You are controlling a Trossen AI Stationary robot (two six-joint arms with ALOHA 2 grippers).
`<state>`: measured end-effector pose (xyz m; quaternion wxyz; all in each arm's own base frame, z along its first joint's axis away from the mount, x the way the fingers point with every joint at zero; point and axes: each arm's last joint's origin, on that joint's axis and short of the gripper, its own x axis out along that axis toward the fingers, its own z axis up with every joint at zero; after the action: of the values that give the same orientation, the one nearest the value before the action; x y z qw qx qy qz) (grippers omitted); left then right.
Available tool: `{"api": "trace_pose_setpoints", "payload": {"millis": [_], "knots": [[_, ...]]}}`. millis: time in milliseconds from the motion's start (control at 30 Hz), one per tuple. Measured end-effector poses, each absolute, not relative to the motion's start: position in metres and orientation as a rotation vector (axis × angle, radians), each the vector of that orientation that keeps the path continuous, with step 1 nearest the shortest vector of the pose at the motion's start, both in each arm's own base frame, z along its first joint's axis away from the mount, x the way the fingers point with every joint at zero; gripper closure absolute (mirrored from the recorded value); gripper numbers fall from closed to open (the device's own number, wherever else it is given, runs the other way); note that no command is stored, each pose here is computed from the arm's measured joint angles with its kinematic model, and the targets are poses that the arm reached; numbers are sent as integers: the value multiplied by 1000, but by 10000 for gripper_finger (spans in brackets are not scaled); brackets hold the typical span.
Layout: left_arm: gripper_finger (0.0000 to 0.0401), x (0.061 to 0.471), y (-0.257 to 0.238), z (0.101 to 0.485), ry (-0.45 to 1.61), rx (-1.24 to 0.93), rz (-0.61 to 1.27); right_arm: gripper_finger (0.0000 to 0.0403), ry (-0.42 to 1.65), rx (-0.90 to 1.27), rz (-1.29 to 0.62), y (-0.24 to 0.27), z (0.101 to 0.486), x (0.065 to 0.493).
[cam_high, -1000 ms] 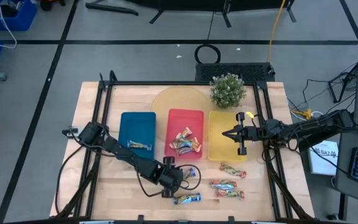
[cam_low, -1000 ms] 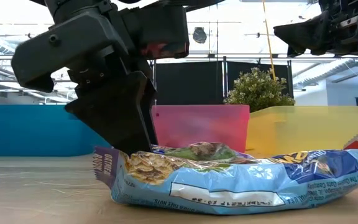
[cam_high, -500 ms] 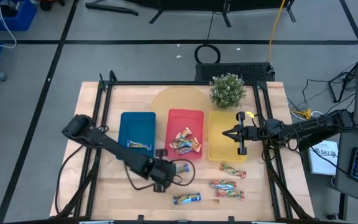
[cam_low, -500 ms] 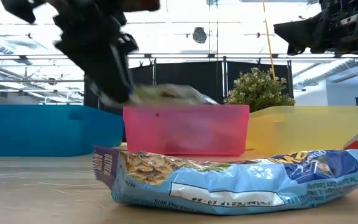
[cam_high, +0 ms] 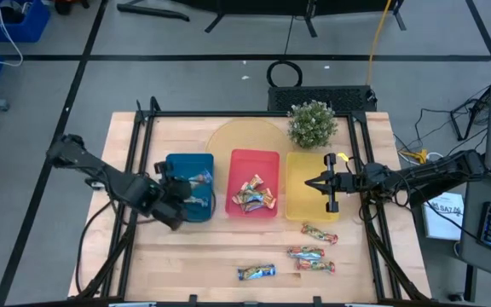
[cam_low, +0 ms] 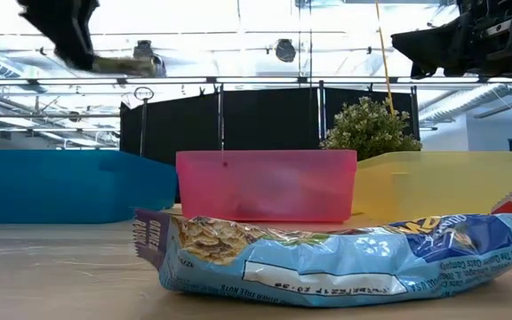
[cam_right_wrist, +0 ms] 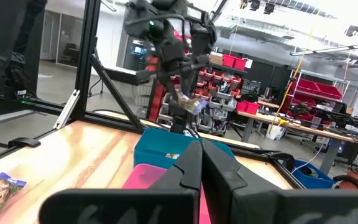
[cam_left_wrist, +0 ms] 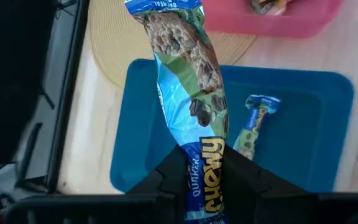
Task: Pick and place Granola Bars by type
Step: Put the blue granola bar into the blue bin
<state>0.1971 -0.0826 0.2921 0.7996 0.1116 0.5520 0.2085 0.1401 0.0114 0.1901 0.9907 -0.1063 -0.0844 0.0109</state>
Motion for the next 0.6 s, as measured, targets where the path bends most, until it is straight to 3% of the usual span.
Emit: {"api": "trace_pose_setpoints", "payload": {"millis": [300,600], "knots": [[323,171,-49,205,1334,207,350,403,-169,-213,22,11,190,140],[323,189,-36,209,1297,91,320,403,-172,-213,21,11,190,140]]}}
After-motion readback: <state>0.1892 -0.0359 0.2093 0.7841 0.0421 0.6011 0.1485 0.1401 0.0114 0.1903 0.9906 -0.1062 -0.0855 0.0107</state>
